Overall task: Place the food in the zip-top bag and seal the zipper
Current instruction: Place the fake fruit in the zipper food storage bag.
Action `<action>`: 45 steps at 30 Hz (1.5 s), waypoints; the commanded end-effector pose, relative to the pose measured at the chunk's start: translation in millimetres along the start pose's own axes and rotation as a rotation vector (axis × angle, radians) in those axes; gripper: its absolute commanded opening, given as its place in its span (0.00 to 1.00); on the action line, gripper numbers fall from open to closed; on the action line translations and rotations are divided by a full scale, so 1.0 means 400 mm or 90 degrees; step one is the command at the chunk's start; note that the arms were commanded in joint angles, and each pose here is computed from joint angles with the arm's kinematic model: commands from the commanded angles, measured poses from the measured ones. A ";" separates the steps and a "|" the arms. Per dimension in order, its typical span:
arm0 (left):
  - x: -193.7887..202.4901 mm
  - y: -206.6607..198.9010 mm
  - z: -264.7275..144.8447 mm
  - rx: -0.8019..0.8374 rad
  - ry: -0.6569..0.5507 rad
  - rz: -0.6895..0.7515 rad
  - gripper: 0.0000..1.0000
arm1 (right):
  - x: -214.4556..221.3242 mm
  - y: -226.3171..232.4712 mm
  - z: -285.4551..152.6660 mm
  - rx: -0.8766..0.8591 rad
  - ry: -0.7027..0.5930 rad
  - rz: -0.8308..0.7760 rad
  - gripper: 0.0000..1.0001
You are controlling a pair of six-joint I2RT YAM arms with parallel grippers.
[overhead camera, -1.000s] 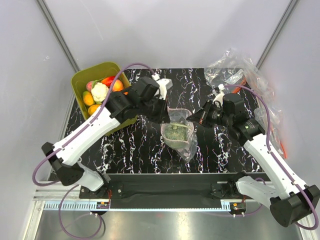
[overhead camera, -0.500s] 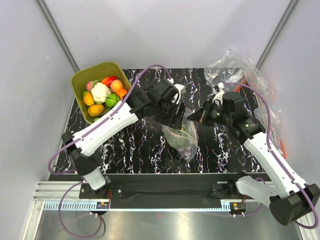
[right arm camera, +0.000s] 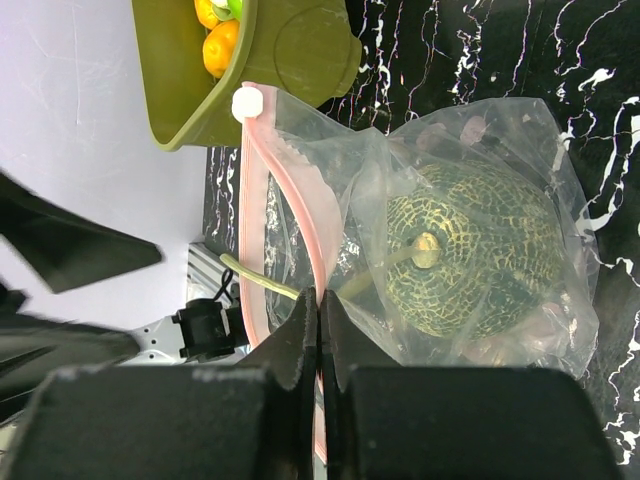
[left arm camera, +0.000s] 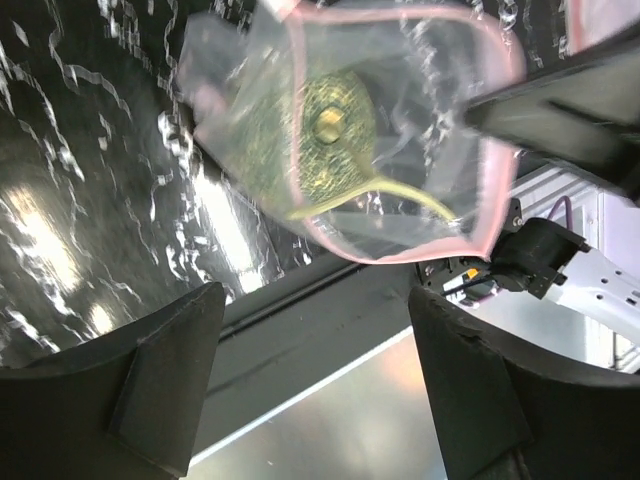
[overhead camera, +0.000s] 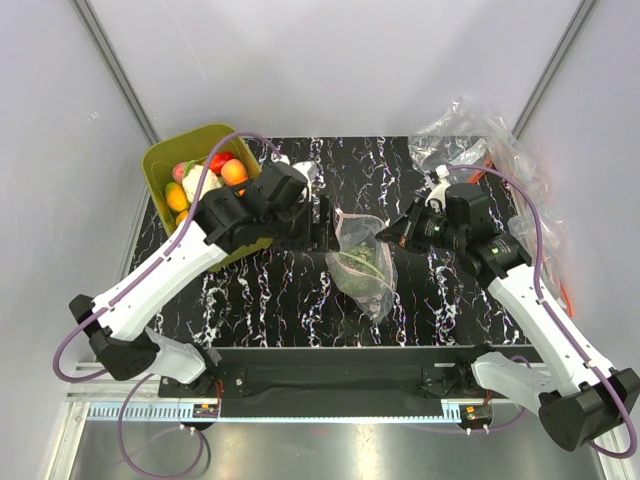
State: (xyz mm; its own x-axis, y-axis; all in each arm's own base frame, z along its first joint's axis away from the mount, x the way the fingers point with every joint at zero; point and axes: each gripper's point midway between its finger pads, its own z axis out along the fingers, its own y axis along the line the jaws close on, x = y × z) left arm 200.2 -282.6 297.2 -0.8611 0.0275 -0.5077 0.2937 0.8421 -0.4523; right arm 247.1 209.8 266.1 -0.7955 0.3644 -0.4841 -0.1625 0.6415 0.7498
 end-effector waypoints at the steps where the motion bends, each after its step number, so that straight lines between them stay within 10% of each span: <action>1: -0.010 -0.013 0.035 0.042 -0.014 -0.073 0.78 | -0.044 0.041 -0.024 -0.023 -0.039 -0.032 0.00; 11: -0.103 -0.058 0.115 0.068 -0.033 -0.075 0.73 | -0.038 0.043 -0.030 -0.025 -0.034 -0.041 0.00; 25: -0.047 0.030 0.153 -0.030 0.027 -0.050 0.01 | -0.066 0.035 -0.052 0.025 -0.047 -0.072 0.00; 33: -0.096 0.055 -0.006 -0.134 0.075 0.018 0.00 | -0.114 -0.019 -0.073 0.169 -0.025 -0.124 0.00; 45: -0.071 0.010 0.025 0.008 0.085 -0.043 0.00 | -0.129 -0.018 -0.080 0.223 0.047 -0.151 0.00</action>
State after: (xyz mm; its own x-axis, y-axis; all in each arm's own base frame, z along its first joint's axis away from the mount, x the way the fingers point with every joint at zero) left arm 246.4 -293.1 299.2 -0.9098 0.0544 -0.4114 0.2435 0.8727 -0.4233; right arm 278.1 168.9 313.9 -0.7644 0.1811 -0.6188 -0.1499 0.8835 0.4438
